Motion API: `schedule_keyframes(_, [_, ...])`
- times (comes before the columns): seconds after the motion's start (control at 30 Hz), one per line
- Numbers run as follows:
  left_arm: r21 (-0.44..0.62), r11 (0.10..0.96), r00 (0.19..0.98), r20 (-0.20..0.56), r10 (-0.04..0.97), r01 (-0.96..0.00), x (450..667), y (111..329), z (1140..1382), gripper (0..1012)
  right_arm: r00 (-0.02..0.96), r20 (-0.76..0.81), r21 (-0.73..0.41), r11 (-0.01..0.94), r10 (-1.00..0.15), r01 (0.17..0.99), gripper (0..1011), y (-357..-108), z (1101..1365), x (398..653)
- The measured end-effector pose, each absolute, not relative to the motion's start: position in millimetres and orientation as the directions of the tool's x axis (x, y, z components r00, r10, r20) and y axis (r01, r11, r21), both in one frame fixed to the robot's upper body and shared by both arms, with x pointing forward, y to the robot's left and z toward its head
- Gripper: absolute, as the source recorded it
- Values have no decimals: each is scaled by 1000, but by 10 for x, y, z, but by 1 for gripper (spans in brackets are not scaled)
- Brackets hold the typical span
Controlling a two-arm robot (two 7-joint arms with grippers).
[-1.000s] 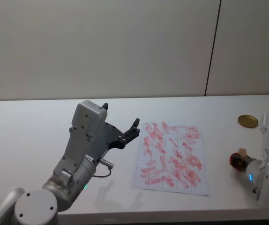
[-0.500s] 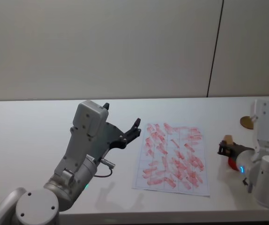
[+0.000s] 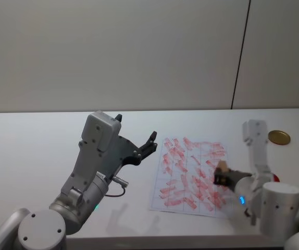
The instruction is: Use the one hand to pick up the stamp and affix it onto the A4 paper.
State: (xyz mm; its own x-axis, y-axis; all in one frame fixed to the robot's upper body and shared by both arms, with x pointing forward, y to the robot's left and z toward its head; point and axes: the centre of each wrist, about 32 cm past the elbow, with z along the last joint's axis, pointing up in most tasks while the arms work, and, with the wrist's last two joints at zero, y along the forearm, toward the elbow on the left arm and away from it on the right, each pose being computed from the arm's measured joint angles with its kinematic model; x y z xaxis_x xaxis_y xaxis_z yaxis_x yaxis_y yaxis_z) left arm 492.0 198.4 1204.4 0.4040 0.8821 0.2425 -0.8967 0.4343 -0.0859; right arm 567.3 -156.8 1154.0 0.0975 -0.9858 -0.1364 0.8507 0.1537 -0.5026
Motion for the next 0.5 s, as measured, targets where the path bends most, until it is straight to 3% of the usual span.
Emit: schedule_keyframes(0.5, [-86,434,404,242,882,-897,4920,1984,12044,993,190,-120,-563,225,-974,795,221,-1211,11373,5640])
